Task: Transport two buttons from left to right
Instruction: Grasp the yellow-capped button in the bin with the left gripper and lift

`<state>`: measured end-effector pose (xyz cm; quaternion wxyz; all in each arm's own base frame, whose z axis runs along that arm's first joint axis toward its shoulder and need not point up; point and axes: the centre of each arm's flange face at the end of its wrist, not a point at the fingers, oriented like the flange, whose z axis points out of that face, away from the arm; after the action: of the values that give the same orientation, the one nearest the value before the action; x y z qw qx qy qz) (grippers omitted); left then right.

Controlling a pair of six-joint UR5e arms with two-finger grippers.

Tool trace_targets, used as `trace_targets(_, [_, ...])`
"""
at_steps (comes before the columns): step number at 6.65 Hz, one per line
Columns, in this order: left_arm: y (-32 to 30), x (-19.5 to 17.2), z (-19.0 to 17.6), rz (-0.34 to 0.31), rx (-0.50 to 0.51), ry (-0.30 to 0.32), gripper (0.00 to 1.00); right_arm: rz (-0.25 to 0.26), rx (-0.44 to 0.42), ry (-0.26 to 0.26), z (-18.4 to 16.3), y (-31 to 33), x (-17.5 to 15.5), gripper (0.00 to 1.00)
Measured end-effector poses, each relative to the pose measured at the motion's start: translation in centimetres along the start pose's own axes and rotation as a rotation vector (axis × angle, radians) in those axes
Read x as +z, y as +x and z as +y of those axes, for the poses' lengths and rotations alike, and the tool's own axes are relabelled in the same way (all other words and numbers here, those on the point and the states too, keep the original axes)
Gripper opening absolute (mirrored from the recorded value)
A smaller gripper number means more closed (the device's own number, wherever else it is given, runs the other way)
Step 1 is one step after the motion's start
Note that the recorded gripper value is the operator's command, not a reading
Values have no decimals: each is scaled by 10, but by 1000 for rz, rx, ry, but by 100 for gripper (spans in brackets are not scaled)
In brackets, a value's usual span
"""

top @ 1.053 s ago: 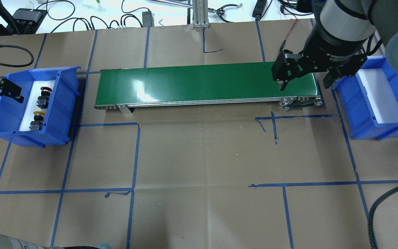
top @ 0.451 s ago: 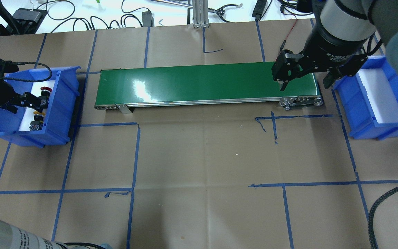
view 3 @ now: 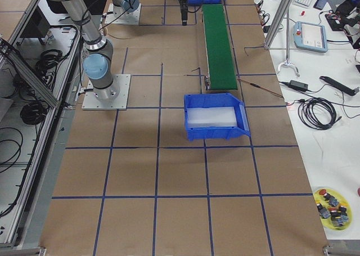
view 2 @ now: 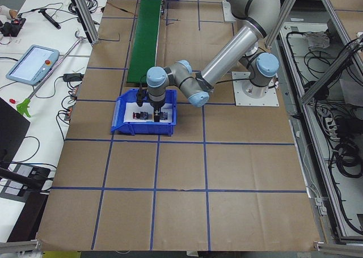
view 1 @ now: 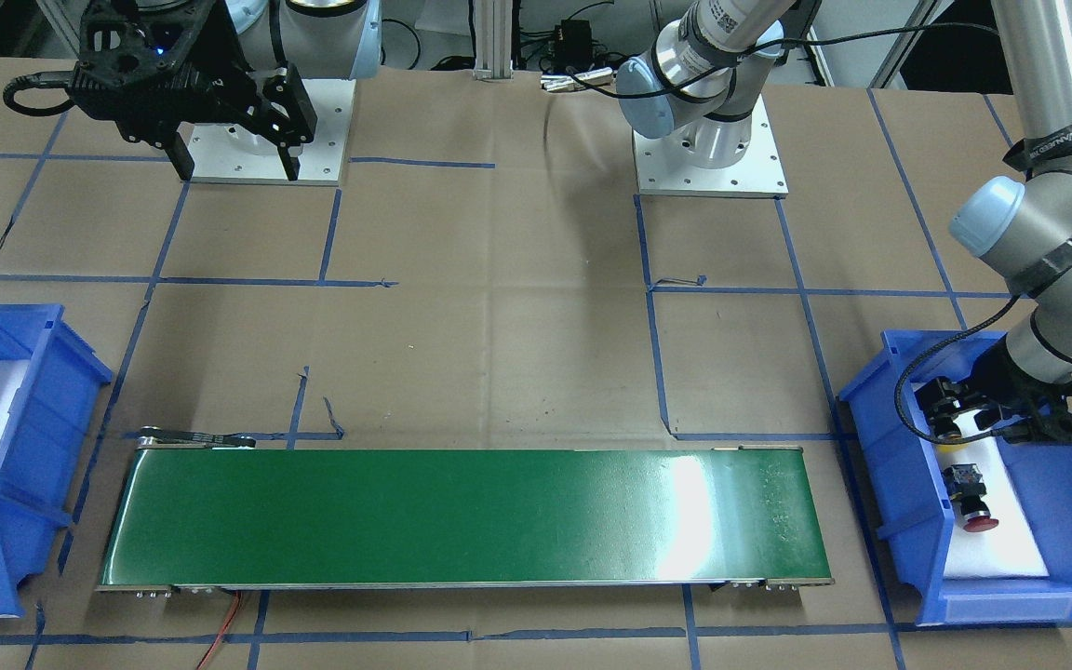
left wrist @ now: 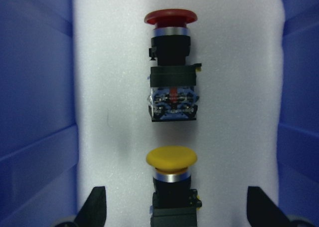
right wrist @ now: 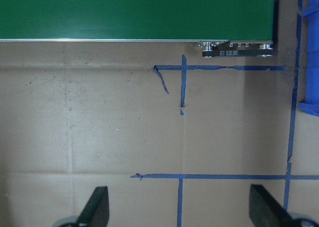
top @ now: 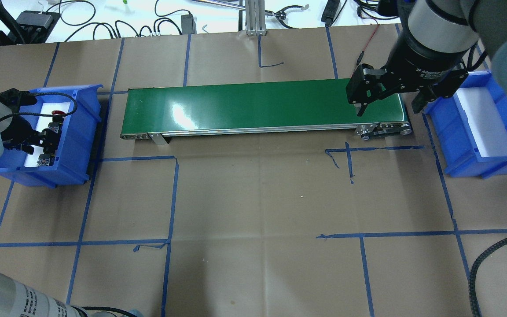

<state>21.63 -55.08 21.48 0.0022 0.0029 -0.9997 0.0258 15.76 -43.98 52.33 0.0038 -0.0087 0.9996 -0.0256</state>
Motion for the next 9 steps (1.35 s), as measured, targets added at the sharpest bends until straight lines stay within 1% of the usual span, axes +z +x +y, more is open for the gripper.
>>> trace_targets(1, [0, 3, 1, 0, -3, -6, 93, 1, 0, 0, 0, 0, 0, 100])
trace_targets(2, [0, 4, 2, -2, -5, -9, 62, 3, -1, 0, 0, 0, 0, 100])
trace_targets(3, [0, 4, 2, -3, -12, -13, 39, 4, -2, 0, 0, 0, 0, 100])
trace_targets(4, [0, 4, 2, -3, -29, -17, 20, 5, -2, 1, 0, 0, 0, 100])
trace_targets(5, [0, 5, 2, -1, -47, -21, 6, 6, -2, 1, 0, 0, 0, 100])
trace_targets(6, [0, 4, 2, 4, -59, -26, 0, 7, -2, 1, 0, 0, 0, 100])
trace_targets(7, [-1, -1, 1, 9, -66, -34, 0, 7, -3, 1, 0, 0, 0, 100])
trace_targets(8, [-3, -14, -3, 14, -68, -42, 0, 7, -2, 1, 0, 1, 0, 100])
trace_targets(9, [-7, -38, -11, 19, -68, -54, 0, 5, 0, 0, -1, 1, 0, 100])
